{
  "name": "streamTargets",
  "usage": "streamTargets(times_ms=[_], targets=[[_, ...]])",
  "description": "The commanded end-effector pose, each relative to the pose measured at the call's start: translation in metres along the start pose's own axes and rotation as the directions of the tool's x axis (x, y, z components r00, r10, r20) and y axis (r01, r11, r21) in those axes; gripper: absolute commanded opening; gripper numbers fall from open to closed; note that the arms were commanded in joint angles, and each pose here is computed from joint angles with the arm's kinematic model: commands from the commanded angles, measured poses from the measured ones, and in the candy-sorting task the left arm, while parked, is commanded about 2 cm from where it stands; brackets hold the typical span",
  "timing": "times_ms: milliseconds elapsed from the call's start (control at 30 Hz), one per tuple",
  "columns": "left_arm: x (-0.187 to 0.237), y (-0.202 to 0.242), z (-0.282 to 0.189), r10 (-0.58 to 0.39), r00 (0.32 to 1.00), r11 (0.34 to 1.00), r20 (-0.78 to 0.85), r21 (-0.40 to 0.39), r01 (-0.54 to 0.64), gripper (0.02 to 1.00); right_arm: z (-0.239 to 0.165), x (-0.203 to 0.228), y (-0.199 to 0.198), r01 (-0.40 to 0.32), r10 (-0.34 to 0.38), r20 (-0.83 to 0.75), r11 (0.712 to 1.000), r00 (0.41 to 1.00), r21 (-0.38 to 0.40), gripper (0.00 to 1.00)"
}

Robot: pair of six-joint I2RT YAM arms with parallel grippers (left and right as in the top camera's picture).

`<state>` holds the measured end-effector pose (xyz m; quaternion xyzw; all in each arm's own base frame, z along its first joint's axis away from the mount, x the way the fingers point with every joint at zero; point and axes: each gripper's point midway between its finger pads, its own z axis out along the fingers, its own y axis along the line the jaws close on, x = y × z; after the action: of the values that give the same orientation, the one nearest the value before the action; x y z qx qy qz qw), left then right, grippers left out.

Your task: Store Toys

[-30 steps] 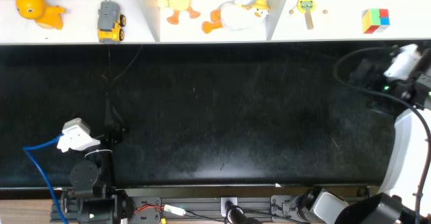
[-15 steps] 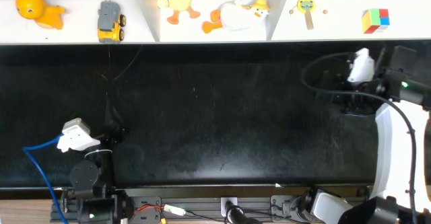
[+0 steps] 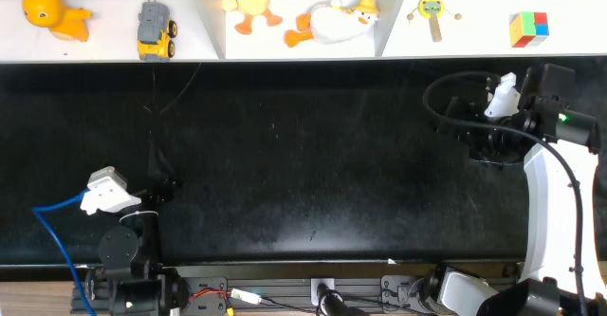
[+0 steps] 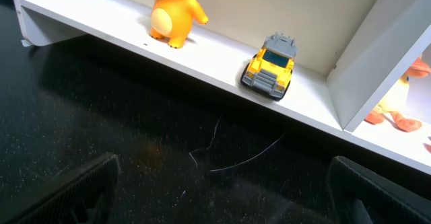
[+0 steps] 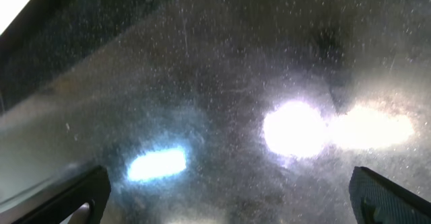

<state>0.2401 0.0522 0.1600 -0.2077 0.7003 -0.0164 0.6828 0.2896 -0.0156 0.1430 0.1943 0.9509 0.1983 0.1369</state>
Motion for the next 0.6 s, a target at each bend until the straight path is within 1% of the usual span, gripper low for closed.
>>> streamTargets(times_ms=[33, 67, 100, 133, 233, 300, 367, 400, 500, 533, 567, 600], targets=[[-0.001, 0.000, 0.000, -0.019, 1.000, 1.000, 0.008, -0.001, 0.019, 0.998, -0.001, -0.012, 0.020, 0.198, -0.194, 0.061, 0.976, 0.979, -0.090, 0.996], [-0.001, 0.000, 0.000, -0.019, 1.000, 1.000, 0.008, -0.001, 0.019, 0.998, -0.003, -0.016, 0.032, 0.293, -0.280, 0.102, 0.945, 0.954, -0.143, 0.996], [-0.001, 0.000, 0.000, -0.019, 1.000, 1.000, 0.008, -0.001, 0.019, 0.998, -0.006, -0.019, 0.043, 0.374, -0.351, 0.150, 0.911, 0.924, -0.175, 0.996], [-0.001, 0.000, 0.000, -0.019, 1.000, 1.000, 0.008, -0.001, 0.019, 0.998, -0.011, -0.022, 0.051, 0.426, -0.393, 0.192, 0.887, 0.899, -0.178, 0.996], [-0.001, 0.000, 0.000, -0.019, 1.000, 1.000, 0.008, -0.001, 0.019, 0.996, -0.031, -0.026, 0.073, 0.548, -0.482, 0.346, 0.827, 0.805, -0.123, 0.996], [-0.001, 0.000, 0.000, -0.019, 1.000, 1.000, 0.008, -0.001, 0.019, 0.998, -0.041, -0.023, 0.084, 0.605, -0.520, 0.434, 0.793, 0.736, -0.074, 0.993], [-0.001, 0.000, 0.000, -0.019, 1.000, 1.000, 0.008, -0.001, 0.019, 0.998, -0.050, -0.017, 0.089, 0.628, -0.533, 0.510, 0.778, 0.675, -0.017, 0.996], [-0.001, 0.000, 0.000, -0.019, 1.000, 1.000, 0.008, -0.001, 0.019, 0.998, -0.053, -0.013, 0.089, 0.623, -0.527, 0.544, 0.782, 0.653, 0.010, 0.996], [-0.001, 0.000, 0.000, -0.019, 1.000, 1.000, 0.008, -0.001, 0.019, 0.998, -0.062, 0.002, 0.083, 0.569, -0.469, 0.634, 0.821, 0.615, 0.055, 0.996], [-0.001, 0.000, 0.000, -0.019, 1.000, 1.000, 0.008, -0.001, 0.019, 0.998, -0.066, 0.008, 0.083, 0.562, -0.453, 0.665, 0.825, 0.594, 0.060, 0.993], [-0.001, 0.000, 0.000, -0.019, 1.000, 1.000, 0.008, -0.001, 0.019, 0.998, -0.070, 0.015, 0.083, 0.570, -0.445, 0.700, 0.819, 0.559, 0.065, 0.996], [-0.001, 0.000, 0.000, -0.019, 1.000, 1.000, 0.008, -0.001, 0.019, 0.996, -0.074, 0.022, 0.084, 0.589, -0.442, 0.734, 0.805, 0.515, 0.072, 0.993]])
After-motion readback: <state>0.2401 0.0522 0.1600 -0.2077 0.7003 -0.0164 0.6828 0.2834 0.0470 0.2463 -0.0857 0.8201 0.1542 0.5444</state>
